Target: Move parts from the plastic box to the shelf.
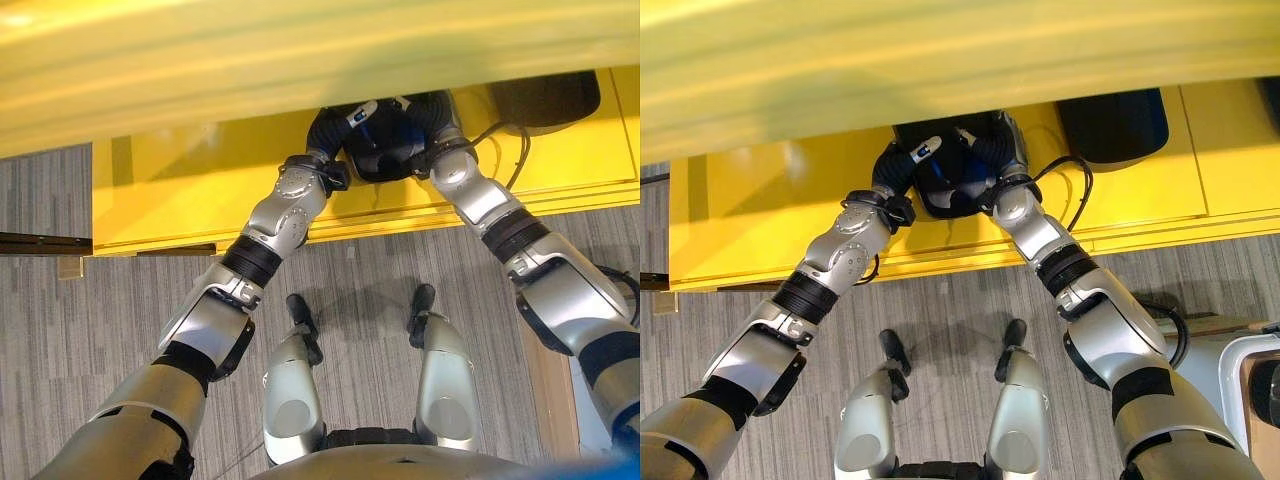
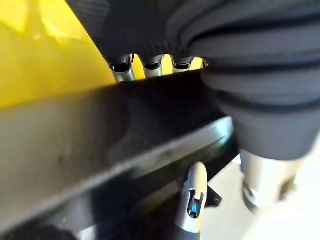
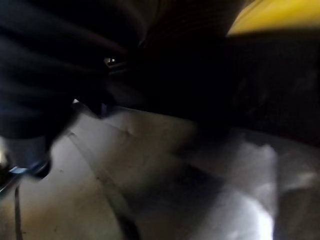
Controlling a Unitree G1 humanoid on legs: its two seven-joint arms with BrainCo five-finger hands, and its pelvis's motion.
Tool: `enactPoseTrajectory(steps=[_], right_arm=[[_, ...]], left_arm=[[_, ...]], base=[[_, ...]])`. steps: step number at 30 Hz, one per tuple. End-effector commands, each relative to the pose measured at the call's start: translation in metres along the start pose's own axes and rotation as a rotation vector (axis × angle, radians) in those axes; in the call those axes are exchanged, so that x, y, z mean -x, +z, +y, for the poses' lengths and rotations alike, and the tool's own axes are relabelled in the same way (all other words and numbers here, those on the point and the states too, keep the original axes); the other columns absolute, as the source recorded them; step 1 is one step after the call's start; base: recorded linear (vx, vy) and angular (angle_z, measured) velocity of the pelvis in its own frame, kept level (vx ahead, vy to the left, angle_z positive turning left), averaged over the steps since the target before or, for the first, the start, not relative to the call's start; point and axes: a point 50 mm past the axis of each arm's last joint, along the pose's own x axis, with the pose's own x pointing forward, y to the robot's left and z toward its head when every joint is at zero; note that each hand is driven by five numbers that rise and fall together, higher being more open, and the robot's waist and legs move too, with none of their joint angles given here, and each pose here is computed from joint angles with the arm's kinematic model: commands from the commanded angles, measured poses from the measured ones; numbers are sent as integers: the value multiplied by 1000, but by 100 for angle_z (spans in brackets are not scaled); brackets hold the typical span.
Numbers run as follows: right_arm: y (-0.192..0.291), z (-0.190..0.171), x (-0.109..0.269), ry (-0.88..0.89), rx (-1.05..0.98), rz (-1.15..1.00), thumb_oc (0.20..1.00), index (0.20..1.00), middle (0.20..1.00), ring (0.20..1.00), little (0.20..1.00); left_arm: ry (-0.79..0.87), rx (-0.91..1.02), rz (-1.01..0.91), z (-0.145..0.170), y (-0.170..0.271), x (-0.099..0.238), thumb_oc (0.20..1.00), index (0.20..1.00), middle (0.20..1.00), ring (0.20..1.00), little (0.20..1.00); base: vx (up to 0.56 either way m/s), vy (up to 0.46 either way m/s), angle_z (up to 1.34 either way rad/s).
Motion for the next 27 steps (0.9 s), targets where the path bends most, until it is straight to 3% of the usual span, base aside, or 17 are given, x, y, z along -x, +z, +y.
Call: enactPoseTrajectory(steps=[1,13,18,27], right_arm=[[74,6,-11,-37,-85,-224,1000,1000,1000,1000,1000],[72,16,-4,-53,-138,-167,1000,1000,1000,1000,1000],[65,-15,-5,-21,-200,-131,1000,1000,1000,1000,1000],[38,32,2,-5,-104,56,1000,1000,1000,1000,1000]], left_arm=[[-151,-47,-260,-48,51,-2,1000,1000,1000,1000,1000],[48,-300,-456,-28,82,1,1000,1000,1000,1000,1000],[121,-418,-520,-9,106,6,1000,1000,1000,1000,1000],[158,-499,-558,-12,118,-3,1000,1000,1000,1000,1000]], base=[[0,0,0],[-7,-6,2],[0,0,0],[11,13,-1]])
